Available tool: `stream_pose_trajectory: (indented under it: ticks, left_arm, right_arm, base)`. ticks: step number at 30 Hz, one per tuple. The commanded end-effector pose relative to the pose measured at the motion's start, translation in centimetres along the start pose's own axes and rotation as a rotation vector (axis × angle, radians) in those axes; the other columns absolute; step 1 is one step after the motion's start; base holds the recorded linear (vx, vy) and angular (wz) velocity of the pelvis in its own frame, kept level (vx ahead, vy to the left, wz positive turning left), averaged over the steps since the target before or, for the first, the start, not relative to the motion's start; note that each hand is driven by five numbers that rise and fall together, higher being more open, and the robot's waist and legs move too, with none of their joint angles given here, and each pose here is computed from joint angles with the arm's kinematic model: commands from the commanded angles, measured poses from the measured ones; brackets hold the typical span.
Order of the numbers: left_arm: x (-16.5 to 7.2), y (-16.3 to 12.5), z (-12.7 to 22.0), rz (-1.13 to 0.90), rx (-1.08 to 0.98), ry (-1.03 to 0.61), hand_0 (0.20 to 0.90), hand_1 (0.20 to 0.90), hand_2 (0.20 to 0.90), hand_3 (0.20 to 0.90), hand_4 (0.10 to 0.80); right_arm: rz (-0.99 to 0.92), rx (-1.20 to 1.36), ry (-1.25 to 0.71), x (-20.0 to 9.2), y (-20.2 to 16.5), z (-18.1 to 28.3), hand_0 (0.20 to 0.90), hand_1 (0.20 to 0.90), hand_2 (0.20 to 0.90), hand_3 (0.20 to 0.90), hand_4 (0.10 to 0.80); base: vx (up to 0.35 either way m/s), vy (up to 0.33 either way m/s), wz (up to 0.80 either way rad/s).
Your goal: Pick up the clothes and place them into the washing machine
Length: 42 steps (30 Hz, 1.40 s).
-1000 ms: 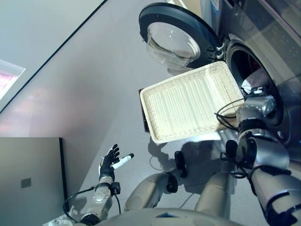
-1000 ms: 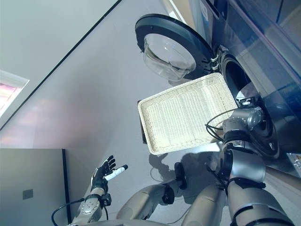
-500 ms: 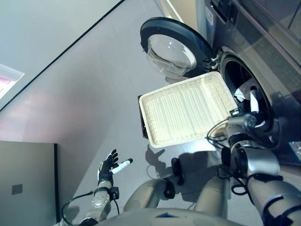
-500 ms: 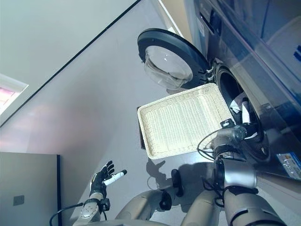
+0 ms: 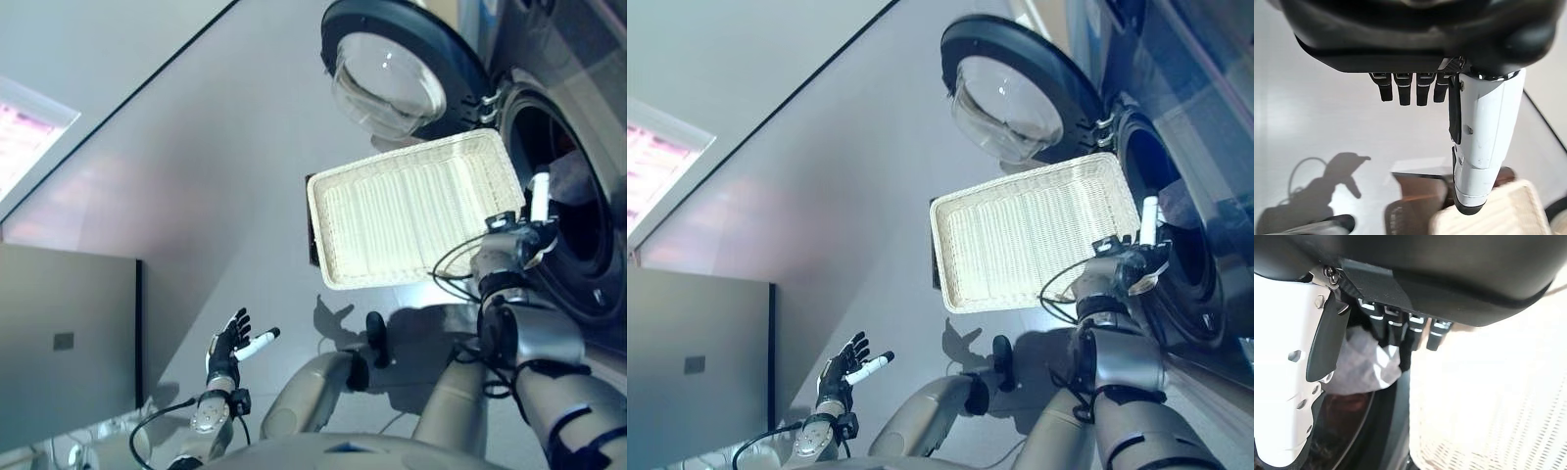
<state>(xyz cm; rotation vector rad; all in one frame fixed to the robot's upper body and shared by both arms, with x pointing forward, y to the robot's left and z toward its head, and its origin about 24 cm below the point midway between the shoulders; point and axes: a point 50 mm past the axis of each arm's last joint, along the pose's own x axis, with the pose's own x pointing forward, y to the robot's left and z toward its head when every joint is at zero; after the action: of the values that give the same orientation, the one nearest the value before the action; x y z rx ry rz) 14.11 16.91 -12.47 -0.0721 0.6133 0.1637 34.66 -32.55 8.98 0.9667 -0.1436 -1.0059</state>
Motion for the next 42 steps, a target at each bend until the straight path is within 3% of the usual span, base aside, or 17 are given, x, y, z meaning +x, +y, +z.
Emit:
stream_pose_trajectory:
  ticks: [1,6,17,20,23,27,37,42]
  left_arm:
    - [0.2,3.6,1.2,0.115,-0.005,-0.049,0.900,0.900,0.900,0.900,0.800]
    - [-0.1,3.0,0.7,0.079,0.000,-0.035,0.900,0.900,0.900,0.900,0.800]
    - [0.0,2.4,1.5,0.049,-0.036,-0.073,0.900,0.900,0.900,0.900,0.800]
    - [0.1,2.8,1.8,0.055,-0.042,-0.088,0.900,0.900,0.900,0.900,0.800]
    - [0.1,3.8,2.1,0.081,-0.054,-0.101,0.900,0.900,0.900,0.900,0.800]
    - [0.0,4.2,2.0,0.101,-0.077,-0.096,0.900,0.900,0.900,0.900,0.800]
    - [0.0,2.5,1.5,0.034,-0.118,-0.074,0.900,0.900,0.900,0.900,0.800]
    - [0.1,1.9,0.9,0.032,-0.103,-0.036,0.900,0.900,0.900,0.900,0.800]
  right_arm:
    - [0.196,-0.025,-0.179,-0.3,6.3,5.1,0.900,0.900,0.900,0.900,0.800]
    - [0.264,-0.024,-0.188,-0.8,7.8,5.3,0.900,0.900,0.900,0.900,0.800]
    - [0.243,0.399,-0.198,0.1,6.8,8.4,0.900,0.900,0.900,0.900,0.800]
    - [0.344,0.448,-0.255,-0.6,9.0,10.9,0.900,0.900,0.900,0.900,0.800]
    - [0.590,0.494,-0.339,-3.4,13.5,14.1,0.900,0.900,0.900,0.900,0.800]
    - [0.737,0.543,-0.377,-5.5,15.6,14.9,0.900,0.900,0.900,0.900,0.800]
    - [0.552,0.540,-0.219,-2.0,11.3,10.3,0.900,0.900,0.900,0.900,0.800]
    - [0.287,0.311,-0.067,0.6,4.4,4.7,0.900,0.900,0.900,0.900,0.800]
  base:
    - [0.018,-0.038,0.05]
    - [0.053,0.004,0.02]
    - [0.054,0.020,0.00]
    - [0.027,0.012,0.05]
    - [-0.037,0.010,-0.06]
    - [0.046,0.019,-0.12]
    - [0.031,0.019,-0.16]
    - [-0.004,-0.001,-0.04]
